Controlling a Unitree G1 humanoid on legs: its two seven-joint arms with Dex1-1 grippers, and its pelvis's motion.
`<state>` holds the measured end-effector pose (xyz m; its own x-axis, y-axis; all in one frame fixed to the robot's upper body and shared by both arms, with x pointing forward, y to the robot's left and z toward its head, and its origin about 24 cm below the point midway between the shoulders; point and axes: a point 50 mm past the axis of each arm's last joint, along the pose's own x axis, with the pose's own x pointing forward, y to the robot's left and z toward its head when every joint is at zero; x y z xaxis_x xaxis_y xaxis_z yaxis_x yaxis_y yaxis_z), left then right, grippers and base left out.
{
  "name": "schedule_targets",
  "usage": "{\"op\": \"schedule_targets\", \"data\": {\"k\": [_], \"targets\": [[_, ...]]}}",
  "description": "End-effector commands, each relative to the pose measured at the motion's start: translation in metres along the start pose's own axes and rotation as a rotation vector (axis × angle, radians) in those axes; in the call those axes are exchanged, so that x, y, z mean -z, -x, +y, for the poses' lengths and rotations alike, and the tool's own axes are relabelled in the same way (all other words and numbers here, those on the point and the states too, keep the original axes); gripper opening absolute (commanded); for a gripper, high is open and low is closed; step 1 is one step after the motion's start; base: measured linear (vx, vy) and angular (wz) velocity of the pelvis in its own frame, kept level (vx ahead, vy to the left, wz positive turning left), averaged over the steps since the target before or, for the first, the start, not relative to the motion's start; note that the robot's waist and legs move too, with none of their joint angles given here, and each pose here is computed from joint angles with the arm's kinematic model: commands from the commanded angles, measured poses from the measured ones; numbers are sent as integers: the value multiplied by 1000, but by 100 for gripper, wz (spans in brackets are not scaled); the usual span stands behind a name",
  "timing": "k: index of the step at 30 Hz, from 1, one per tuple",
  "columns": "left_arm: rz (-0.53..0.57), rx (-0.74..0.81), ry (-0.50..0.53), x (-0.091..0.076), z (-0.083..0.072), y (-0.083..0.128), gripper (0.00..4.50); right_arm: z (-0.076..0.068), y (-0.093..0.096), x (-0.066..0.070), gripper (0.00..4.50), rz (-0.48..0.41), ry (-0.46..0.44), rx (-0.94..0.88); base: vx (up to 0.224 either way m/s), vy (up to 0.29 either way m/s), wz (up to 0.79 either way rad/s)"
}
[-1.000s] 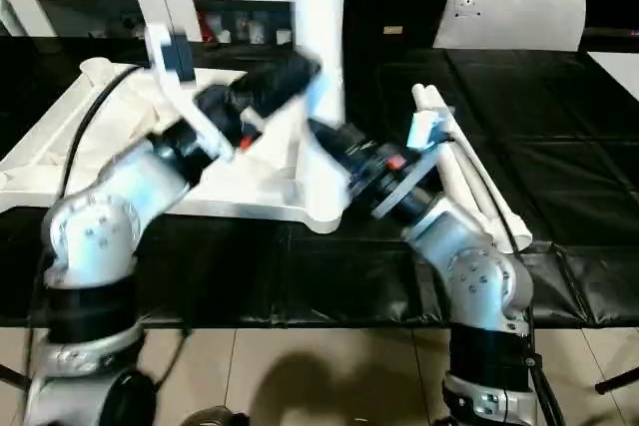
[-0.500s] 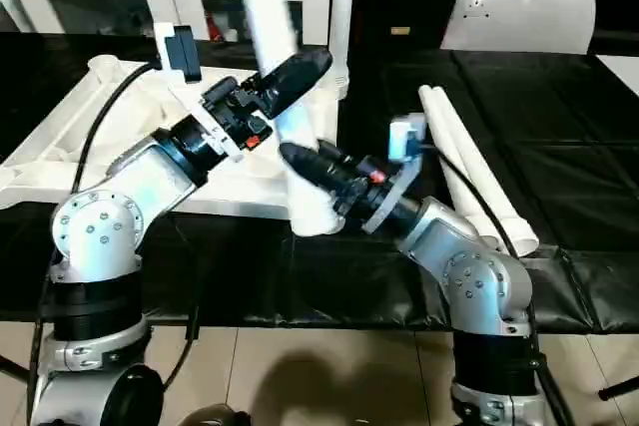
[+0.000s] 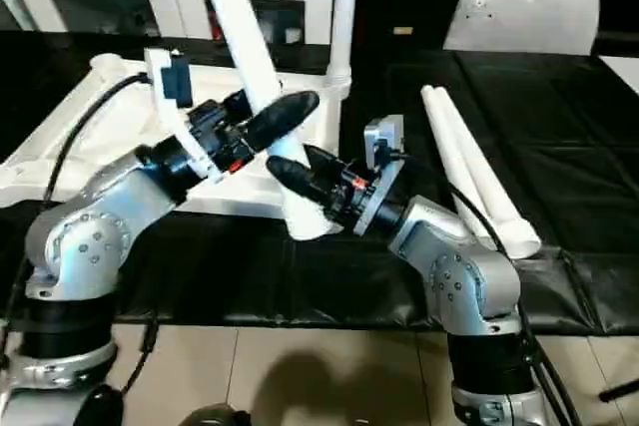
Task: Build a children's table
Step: Pick table leg
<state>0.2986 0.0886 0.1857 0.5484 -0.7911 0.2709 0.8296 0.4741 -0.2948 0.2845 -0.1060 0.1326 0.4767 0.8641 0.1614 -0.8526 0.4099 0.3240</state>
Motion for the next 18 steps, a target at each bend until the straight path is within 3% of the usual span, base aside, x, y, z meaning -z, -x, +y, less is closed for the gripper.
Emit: {"op": "schedule_targets", "data": {"k": [1,3,8,18], "targets": [[-5,67,-27,-2,-9,-5,414,-1,2,2,187,19,20,13,0,0,0],[-1,63,-38,-1,-8,-5,374,-1,2,4,186,25,29,13,0,0,0],[-7,68,-78,0,-6,-5,345,-2,2,4,186,37,55,17,0,0,0],[11,33,-120,1,3,-2,241,-5,1,6,185,63,108,29,0,0,0]]}}
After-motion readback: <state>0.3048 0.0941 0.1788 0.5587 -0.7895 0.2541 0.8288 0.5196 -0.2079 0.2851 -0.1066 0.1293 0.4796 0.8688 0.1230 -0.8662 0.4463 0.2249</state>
